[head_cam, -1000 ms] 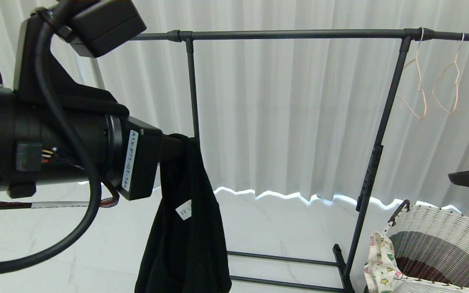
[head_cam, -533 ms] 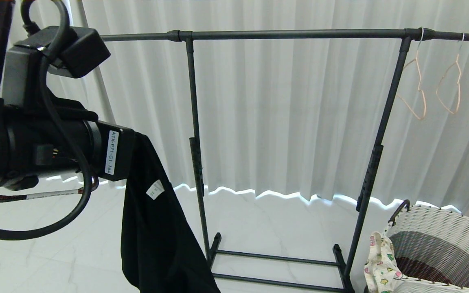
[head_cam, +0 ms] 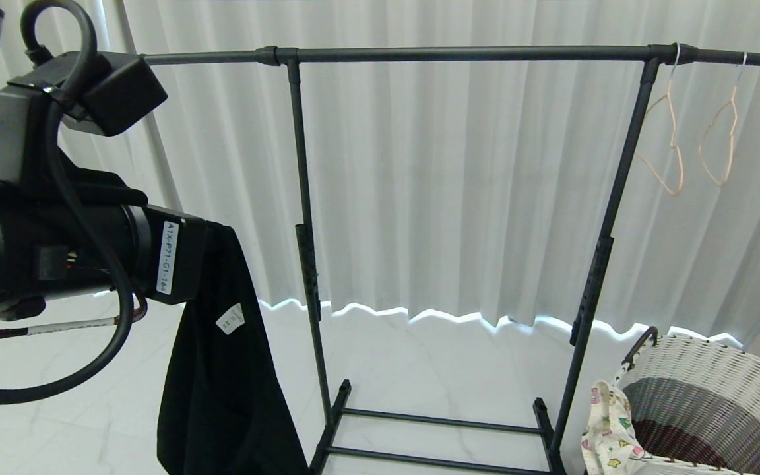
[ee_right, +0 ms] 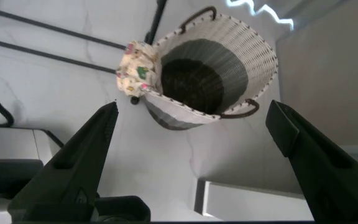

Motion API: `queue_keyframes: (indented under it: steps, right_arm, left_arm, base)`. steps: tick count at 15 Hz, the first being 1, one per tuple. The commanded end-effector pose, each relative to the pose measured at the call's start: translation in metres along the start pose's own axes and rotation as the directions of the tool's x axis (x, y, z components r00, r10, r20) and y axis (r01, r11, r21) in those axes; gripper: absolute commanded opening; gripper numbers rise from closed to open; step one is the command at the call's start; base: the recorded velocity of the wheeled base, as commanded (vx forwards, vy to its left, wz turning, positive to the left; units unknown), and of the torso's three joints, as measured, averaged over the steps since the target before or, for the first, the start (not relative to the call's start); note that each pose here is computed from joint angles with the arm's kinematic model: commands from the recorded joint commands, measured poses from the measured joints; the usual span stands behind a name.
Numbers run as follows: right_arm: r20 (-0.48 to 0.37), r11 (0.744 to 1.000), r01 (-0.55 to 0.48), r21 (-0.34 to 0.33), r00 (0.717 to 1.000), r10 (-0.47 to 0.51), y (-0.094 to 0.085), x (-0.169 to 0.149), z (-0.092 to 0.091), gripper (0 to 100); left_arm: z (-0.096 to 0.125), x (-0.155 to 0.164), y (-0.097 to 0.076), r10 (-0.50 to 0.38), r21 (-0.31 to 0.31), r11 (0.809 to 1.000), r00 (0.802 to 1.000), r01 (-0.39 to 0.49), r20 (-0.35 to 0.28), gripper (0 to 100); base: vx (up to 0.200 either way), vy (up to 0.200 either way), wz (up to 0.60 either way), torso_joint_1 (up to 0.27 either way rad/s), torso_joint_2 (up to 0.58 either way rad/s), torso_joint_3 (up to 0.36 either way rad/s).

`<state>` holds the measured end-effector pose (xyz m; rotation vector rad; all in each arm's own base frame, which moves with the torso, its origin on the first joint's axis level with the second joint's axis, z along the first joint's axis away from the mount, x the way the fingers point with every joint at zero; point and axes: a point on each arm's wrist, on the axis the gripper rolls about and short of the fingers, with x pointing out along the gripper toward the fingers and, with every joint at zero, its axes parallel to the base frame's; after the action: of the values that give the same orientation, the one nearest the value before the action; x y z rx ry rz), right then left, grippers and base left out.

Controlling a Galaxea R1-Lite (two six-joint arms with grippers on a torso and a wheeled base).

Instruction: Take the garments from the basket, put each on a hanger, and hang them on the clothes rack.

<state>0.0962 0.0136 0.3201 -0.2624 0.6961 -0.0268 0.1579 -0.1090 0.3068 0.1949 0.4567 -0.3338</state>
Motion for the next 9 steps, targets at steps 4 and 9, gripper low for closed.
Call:
queue_keyframes:
  steps: [4,9]
  right_arm:
    - [0.009,1.000,0.002,0.001,1.000,-0.002,0.001,0.005,0.001,100]
    - [0.060,1.000,0.010,0.014,0.998,-0.011,0.003,0.014,0.003,100]
  left_arm:
    - [0.000,-0.001,0.001,0.003,-0.002,1.000,1.000,-0.003,0.002,0]
    - [-0.002,0.001,0.003,0.021,-0.008,1.000,1.000,-0.021,-0.006,0]
  base:
    - [0.000,-0.200,0.00,0.005,0.00,0.006]
    - [0.000,-0.080,0.00,0.003,0.00,0.002]
